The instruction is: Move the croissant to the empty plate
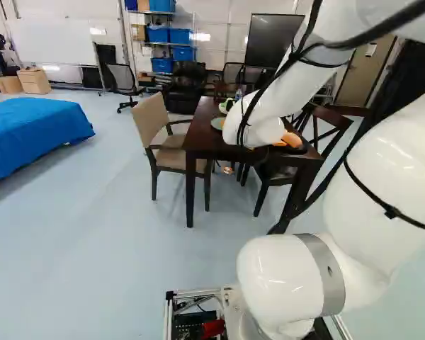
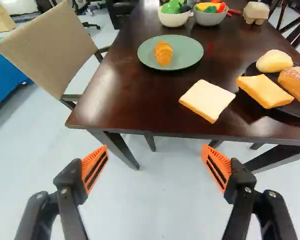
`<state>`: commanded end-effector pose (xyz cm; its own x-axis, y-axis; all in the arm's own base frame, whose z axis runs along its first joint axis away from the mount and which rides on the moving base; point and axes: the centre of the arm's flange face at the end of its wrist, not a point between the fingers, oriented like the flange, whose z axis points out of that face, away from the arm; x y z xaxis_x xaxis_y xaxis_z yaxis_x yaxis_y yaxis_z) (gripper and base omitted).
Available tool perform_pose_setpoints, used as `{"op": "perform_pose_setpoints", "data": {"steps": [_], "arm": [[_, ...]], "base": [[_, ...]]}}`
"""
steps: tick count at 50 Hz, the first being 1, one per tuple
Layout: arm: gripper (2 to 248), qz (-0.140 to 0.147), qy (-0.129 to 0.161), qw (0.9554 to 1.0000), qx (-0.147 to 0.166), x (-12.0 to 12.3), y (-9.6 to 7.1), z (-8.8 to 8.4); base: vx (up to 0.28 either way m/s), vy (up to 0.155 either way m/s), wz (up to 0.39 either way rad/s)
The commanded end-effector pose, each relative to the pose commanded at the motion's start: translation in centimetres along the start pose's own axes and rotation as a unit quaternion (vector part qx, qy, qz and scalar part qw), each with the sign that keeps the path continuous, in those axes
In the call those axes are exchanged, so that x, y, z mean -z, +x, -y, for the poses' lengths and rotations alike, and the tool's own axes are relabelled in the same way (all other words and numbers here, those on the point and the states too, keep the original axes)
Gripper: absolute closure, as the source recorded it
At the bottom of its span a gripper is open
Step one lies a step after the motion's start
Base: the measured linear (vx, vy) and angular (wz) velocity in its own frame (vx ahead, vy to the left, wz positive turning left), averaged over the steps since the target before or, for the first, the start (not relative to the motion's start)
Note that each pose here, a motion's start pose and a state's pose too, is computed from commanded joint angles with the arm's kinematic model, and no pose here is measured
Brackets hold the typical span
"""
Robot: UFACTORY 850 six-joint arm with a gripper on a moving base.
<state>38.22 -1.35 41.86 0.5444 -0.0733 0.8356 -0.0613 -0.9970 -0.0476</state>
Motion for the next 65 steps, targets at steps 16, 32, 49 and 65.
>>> {"op": "perform_pose_setpoints", "data": {"steps": [16, 32, 49, 65], "arm": [[3, -0.041, 0.007, 0.9991, 0.012, 2.0, -3.5, 0.2], [3, -0.073, 0.011, 0.997, 0.021, 3.7, -6.3, 0.4], [3, -0.099, 0.014, 0.9946, 0.028, 5.1, -8.5, 0.4], [3, -0.115, 0.016, 0.9927, 0.033, 6.0, -9.9, 0.4]], "base": [[0.0, 0.0, 0.0], [0.0, 0.0, 0.0], [0.0, 0.0, 0.0], [0.0, 0.0, 0.0]]}}
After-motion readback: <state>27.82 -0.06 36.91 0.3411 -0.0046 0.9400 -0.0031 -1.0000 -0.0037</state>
